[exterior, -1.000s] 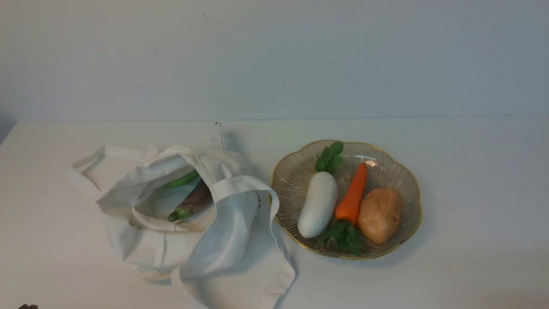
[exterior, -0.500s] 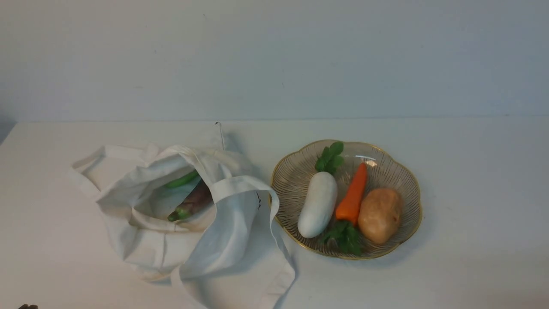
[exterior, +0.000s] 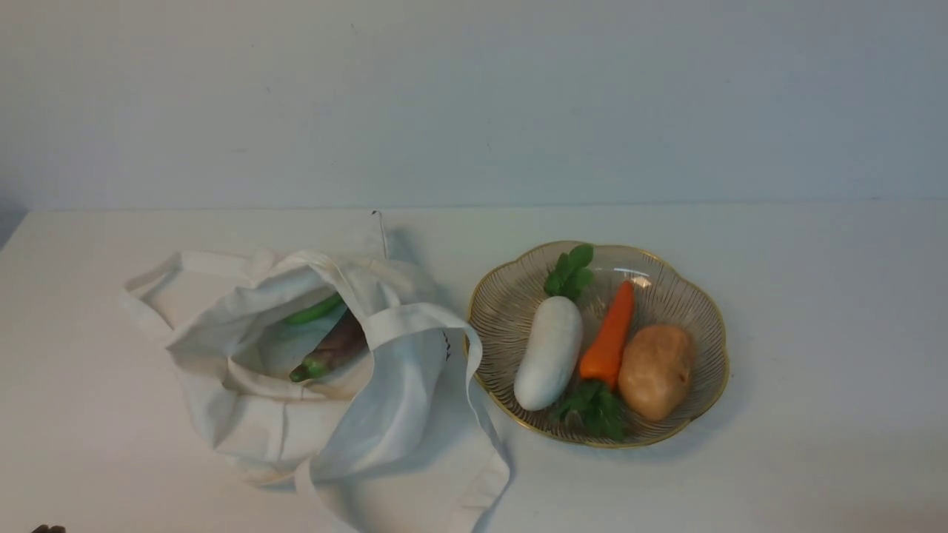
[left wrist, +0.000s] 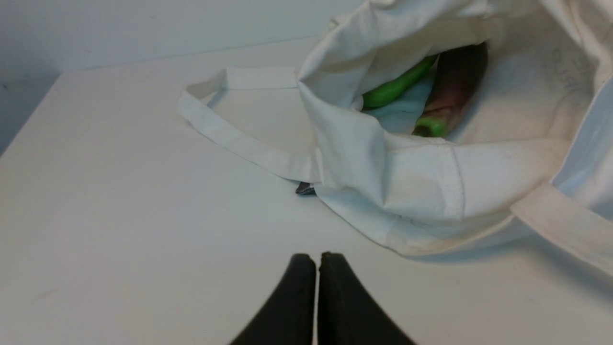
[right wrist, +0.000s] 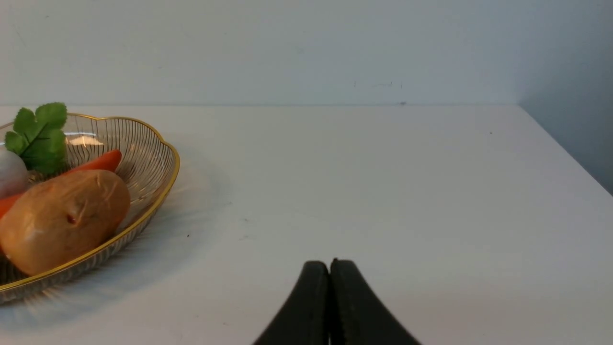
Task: Take vegetables from cloth bag on white table place on plate.
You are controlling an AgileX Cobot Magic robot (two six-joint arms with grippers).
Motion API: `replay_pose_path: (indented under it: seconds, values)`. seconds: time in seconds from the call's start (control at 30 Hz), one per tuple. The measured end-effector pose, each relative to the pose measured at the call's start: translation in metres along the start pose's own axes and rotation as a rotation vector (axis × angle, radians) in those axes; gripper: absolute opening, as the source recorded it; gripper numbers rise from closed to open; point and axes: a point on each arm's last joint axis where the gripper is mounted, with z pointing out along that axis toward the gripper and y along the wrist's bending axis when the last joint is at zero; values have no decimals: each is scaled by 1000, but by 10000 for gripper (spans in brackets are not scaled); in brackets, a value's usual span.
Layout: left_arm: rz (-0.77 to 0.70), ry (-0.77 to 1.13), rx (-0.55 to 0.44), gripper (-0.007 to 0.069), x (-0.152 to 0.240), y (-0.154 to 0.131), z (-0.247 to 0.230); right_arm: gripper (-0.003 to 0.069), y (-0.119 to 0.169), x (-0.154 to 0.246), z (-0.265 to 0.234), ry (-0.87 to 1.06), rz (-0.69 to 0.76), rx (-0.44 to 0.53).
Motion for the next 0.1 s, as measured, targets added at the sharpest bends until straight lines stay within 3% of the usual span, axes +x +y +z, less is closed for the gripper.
replay_pose_path:
  seconds: [0.1]
  values:
    - [0,0,0,-5,0,0,0,-10,0,0,0,0,0,0]
